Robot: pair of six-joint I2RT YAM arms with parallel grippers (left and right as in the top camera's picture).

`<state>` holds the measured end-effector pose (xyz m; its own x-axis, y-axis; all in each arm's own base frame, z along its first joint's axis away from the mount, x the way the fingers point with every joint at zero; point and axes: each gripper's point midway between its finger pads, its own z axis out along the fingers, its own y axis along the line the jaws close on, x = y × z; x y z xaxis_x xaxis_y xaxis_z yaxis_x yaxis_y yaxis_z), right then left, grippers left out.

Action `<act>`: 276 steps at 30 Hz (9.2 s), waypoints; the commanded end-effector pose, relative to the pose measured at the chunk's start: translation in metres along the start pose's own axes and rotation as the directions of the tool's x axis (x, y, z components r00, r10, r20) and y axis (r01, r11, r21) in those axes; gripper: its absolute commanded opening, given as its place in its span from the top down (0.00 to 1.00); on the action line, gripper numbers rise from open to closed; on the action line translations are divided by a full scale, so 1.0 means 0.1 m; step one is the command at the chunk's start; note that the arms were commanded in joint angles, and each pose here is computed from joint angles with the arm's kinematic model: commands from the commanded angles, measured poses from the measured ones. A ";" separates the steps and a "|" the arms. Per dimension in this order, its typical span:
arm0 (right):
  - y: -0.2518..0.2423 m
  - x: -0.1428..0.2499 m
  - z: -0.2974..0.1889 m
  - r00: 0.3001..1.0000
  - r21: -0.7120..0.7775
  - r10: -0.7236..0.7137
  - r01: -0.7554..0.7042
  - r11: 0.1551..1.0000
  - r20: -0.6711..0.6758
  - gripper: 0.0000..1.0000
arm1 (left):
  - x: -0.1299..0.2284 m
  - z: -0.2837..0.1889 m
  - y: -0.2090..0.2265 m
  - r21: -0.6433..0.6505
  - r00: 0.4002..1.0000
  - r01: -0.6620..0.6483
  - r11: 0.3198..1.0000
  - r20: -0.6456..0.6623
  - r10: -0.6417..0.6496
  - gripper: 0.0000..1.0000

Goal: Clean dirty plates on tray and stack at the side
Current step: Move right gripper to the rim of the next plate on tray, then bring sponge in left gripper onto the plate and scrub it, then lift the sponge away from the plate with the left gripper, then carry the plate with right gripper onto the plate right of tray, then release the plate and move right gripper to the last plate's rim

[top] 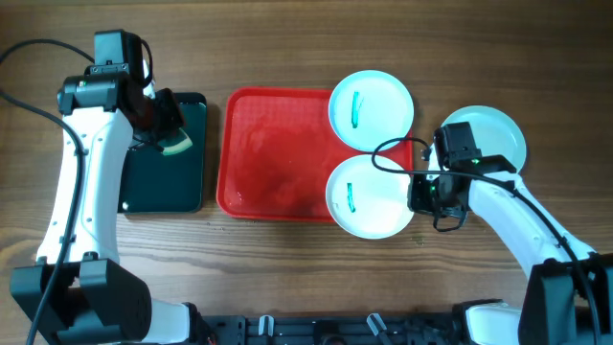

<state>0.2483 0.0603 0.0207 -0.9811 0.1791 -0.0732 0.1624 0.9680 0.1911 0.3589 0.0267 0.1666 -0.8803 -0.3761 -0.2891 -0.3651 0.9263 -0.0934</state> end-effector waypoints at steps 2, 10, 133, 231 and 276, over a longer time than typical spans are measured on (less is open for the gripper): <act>0.08 0.01 0.00 1.000 -0.044 -0.004 0.004 0.999 0.000 0.96 | 0.02 0.04 -0.01 0.004 1.000 -0.020 1.000 -0.012 0.020 0.96; 0.09 -0.03 0.07 0.999 -0.054 -0.009 0.010 0.998 0.031 0.92 | 0.02 0.04 -0.01 0.003 0.999 -0.038 0.999 -0.013 0.038 0.96; 2.13 -0.64 0.65 0.981 -0.243 -0.178 0.192 0.951 0.079 0.96 | 0.53 1.81 -0.78 -0.274 0.996 -0.085 0.958 0.003 0.089 0.96; -1.65 -0.82 -0.69 0.719 0.113 0.546 -0.643 0.758 0.430 0.96 | 0.27 0.58 -1.02 -0.121 0.991 -0.124 0.985 0.030 0.128 0.96; 0.49 -1.49 -0.04 0.955 -0.087 0.064 -0.040 0.995 0.290 0.60 | 0.28 0.59 -1.08 -0.089 0.992 -0.122 0.989 0.024 0.125 0.96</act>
<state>0.3897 0.0797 0.0409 -0.9095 0.2767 -0.3103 0.1881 0.9394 0.2867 0.3888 -0.0832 0.1151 -0.9074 -0.2626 -0.3281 -0.2877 0.9573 0.0295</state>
